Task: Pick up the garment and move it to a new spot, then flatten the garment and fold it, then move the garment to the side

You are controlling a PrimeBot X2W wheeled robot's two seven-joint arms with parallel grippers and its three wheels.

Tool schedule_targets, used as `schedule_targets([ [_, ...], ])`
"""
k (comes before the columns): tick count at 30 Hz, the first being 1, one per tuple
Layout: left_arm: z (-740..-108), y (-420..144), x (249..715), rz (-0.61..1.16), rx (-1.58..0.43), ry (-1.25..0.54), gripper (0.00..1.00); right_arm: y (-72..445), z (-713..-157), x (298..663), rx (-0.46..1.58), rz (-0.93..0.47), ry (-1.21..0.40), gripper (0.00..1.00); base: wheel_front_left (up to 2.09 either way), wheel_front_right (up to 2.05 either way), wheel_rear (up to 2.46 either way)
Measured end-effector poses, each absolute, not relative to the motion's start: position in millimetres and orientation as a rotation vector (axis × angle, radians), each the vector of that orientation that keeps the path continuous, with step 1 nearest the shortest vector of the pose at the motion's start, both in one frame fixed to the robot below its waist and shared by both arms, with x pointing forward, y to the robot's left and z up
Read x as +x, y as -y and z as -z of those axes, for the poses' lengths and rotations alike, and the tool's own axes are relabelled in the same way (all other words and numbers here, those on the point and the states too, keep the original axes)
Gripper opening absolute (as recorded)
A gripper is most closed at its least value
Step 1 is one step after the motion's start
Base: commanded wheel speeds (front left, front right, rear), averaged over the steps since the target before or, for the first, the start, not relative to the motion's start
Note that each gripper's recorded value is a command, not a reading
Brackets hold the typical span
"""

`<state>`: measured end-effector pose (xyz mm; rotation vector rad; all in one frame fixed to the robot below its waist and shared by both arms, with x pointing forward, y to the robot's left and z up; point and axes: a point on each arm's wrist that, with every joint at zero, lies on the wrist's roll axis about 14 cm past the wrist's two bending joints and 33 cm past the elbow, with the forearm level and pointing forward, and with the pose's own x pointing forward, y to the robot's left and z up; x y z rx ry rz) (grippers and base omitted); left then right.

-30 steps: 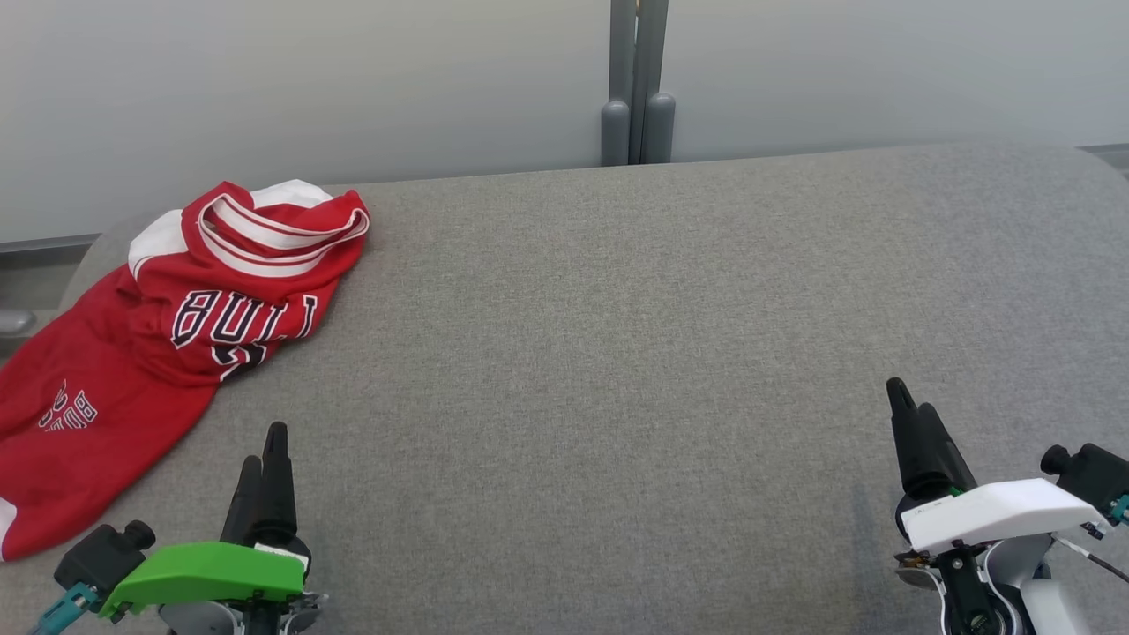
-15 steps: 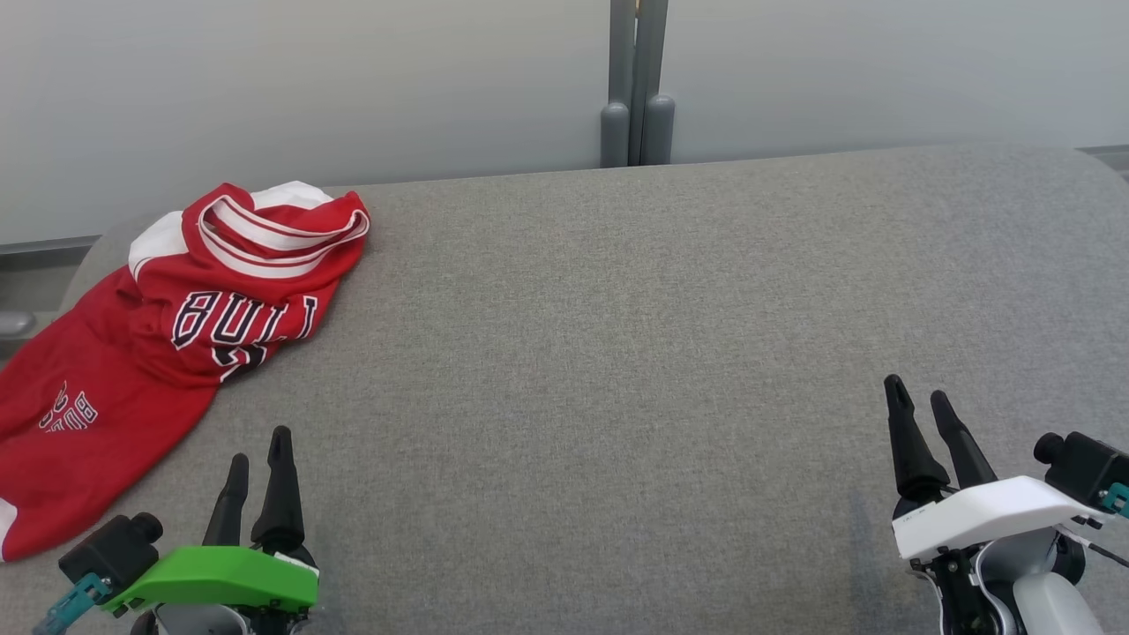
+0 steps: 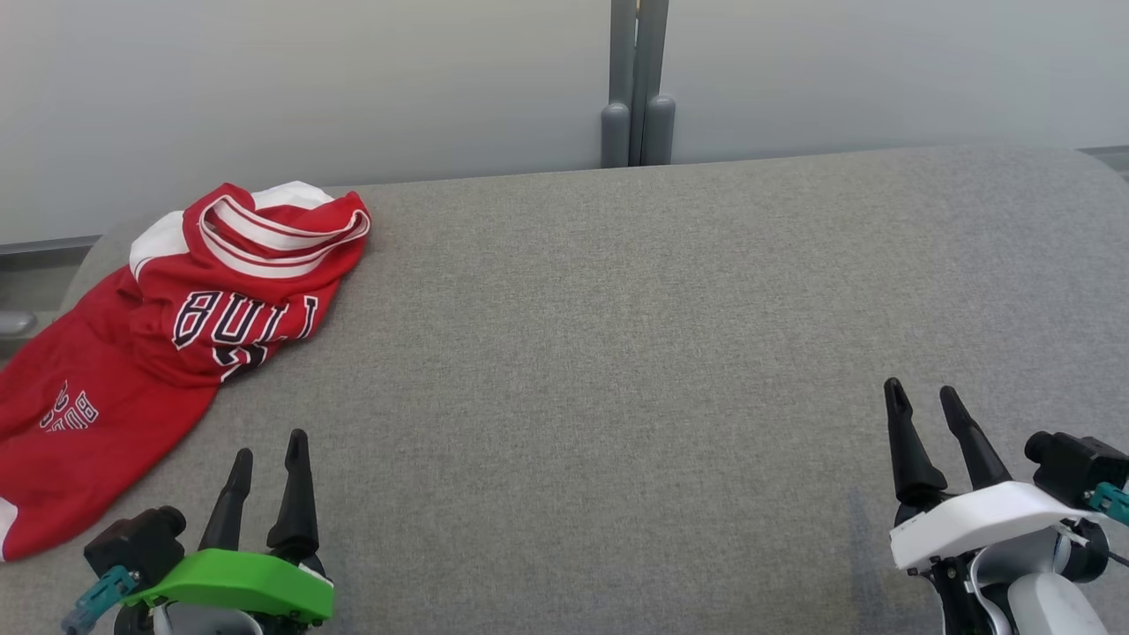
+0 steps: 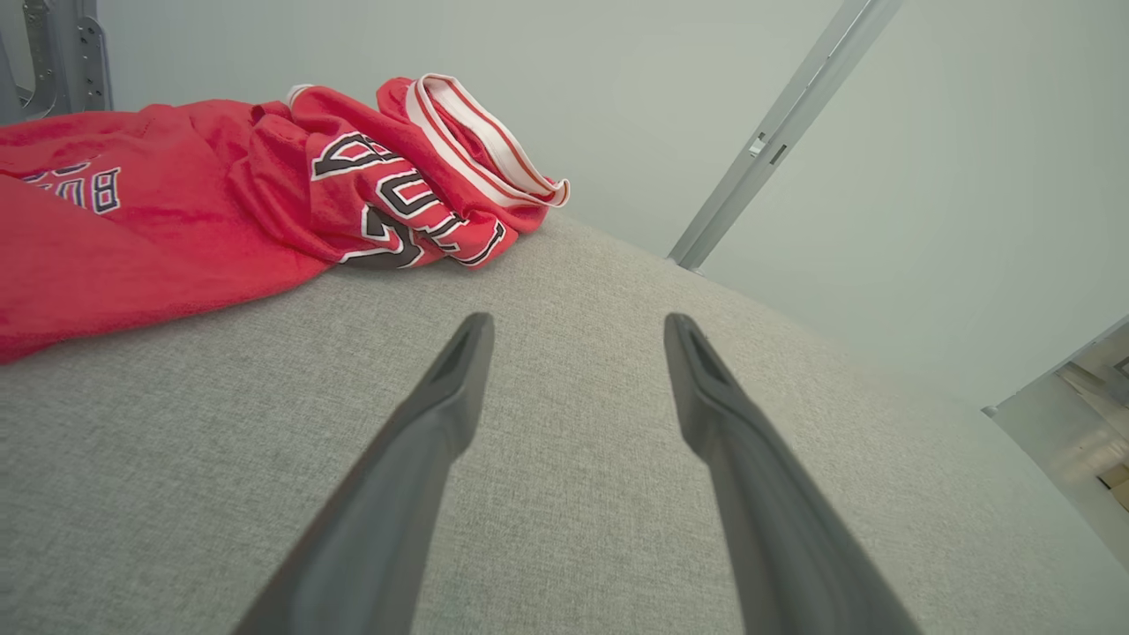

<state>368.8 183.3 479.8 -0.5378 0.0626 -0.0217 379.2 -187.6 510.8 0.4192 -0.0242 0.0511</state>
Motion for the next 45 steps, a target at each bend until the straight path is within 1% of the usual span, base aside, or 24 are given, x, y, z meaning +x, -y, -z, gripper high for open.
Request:
schedule_targets([
  [22,-478.3,-178.1,366.3,0.077,-0.322,-0.052,1.0,183.4,-518.2,379.1,0.192,-0.089,0.068,1.0,0.0,0.0,0.0],
  [45,-455.6,-181.2,359.5,0.065,-0.248,-0.099,1.0,186.5,-512.4,375.1,0.121,-0.085,0.079,1.0,0.0,0.0,0.0],
])
